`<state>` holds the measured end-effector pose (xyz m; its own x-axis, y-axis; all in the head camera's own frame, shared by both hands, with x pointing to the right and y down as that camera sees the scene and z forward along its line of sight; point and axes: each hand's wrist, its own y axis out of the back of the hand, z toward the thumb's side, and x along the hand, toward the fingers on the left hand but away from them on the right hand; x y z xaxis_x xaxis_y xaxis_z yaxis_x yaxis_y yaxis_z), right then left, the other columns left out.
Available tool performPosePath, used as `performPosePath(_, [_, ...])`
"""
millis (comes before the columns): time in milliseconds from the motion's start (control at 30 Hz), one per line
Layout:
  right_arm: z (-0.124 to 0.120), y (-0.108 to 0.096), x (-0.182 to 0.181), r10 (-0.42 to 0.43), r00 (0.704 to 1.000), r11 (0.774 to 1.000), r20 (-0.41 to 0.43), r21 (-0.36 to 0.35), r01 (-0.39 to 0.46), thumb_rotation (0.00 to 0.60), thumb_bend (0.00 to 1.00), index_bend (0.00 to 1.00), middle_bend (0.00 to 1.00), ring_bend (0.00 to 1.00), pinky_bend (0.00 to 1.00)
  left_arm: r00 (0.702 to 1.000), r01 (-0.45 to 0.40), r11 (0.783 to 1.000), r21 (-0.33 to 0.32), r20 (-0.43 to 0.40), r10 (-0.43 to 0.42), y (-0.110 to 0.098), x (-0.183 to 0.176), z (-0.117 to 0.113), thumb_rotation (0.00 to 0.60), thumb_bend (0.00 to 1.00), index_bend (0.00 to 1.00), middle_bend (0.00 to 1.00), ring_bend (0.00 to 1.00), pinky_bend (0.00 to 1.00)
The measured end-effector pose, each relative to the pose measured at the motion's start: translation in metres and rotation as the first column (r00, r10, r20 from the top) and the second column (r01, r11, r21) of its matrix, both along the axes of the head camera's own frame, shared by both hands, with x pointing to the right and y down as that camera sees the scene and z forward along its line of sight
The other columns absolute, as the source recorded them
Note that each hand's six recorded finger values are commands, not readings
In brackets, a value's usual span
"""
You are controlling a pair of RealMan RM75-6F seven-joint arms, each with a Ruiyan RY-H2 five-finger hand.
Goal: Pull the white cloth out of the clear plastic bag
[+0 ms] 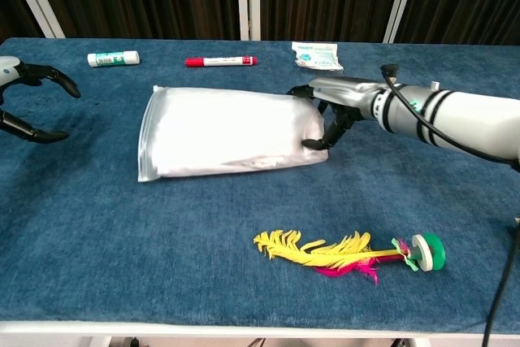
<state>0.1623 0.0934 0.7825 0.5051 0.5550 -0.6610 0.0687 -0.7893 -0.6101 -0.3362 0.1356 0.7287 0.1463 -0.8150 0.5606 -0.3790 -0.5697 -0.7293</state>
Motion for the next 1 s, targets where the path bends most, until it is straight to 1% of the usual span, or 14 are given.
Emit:
performPosePath(100, [-0.005,0.007,0.010,0.012,0.999,1.000,0.051,-0.010,-0.011,0.600,0.36,0.55,0.46,0.24,0.27,1.000,-0.021,1.000,0.008,-0.007,0.021,0.005,0.004,-0.004,0.600,0.21,0.33,0.18,0.07,0.10])
performPosePath(200, [-0.012,0.015,0.027,0.052,0.992,0.999,0.116,-0.016,-0.051,0.600,0.37,0.54,0.45,0.24,0.27,0.999,-0.038,0.999,0.010,-0.019,0.038,0.011,0.008,-0.008,0.600,0.21,0.34,0.18,0.07,0.10])
performPosePath(267, [-0.015,0.021,0.037,0.078,0.988,0.997,0.136,-0.014,-0.077,0.600,0.38,0.54,0.44,0.23,0.27,0.998,-0.051,0.999,0.004,-0.027,0.051,0.017,0.011,-0.010,0.600,0.21,0.35,0.18,0.07,0.10])
performPosePath(367, [-0.017,0.027,0.046,0.096,0.986,0.995,0.139,0.003,-0.097,0.600,0.39,0.53,0.44,0.23,0.27,0.997,-0.069,0.998,-0.011,-0.031,0.068,0.024,0.014,-0.011,0.600,0.21,0.37,0.18,0.07,0.10])
performPosePath(467, [-0.019,0.035,0.051,0.113,0.985,0.992,0.130,0.034,-0.119,0.600,0.44,0.53,0.44,0.23,0.27,0.997,-0.076,0.997,-0.031,-0.034,0.075,0.028,0.016,-0.009,0.600,0.21,0.37,0.18,0.07,0.10])
performPosePath(567, [-0.020,0.042,0.052,0.153,0.980,0.985,0.129,0.064,-0.162,0.600,0.47,0.53,0.45,0.24,0.28,0.996,-0.077,0.996,-0.046,-0.040,0.075,0.032,0.019,-0.009,0.600,0.21,0.38,0.18,0.07,0.10])
performPosePath(667, [-0.022,0.045,0.052,0.230,0.962,0.966,0.147,0.083,-0.243,0.600,0.55,0.59,0.49,0.30,0.34,0.996,-0.072,0.995,-0.064,-0.055,0.069,0.038,0.021,-0.010,0.600,0.21,0.38,0.18,0.07,0.10])
performPosePath(700, [-0.021,0.045,0.051,0.268,0.951,0.955,0.154,0.089,-0.284,0.600,0.57,0.61,0.50,0.32,0.36,0.996,-0.070,0.995,-0.068,-0.060,0.066,0.039,0.021,-0.010,0.600,0.21,0.38,0.18,0.07,0.10])
performPosePath(767, [-0.020,0.044,0.050,0.302,0.940,0.943,0.157,0.094,-0.318,0.600,0.61,0.64,0.53,0.35,0.39,0.996,-0.063,0.995,-0.074,-0.070,0.058,0.040,0.021,-0.009,0.600,0.20,0.38,0.18,0.07,0.10])
performPosePath(900, [-0.015,0.043,0.046,0.370,0.915,0.916,0.158,0.099,-0.388,0.600,0.63,0.66,0.54,0.36,0.40,0.996,-0.048,0.996,-0.070,-0.082,0.042,0.039,0.021,-0.010,0.600,0.21,0.38,0.18,0.07,0.10])
performPosePath(1000, [-0.012,0.043,0.042,0.405,0.899,0.901,0.168,0.092,-0.423,0.600,0.63,0.66,0.54,0.36,0.40,0.995,-0.037,0.996,-0.076,-0.098,0.029,0.039,0.022,-0.008,0.600,0.21,0.38,0.18,0.07,0.10])
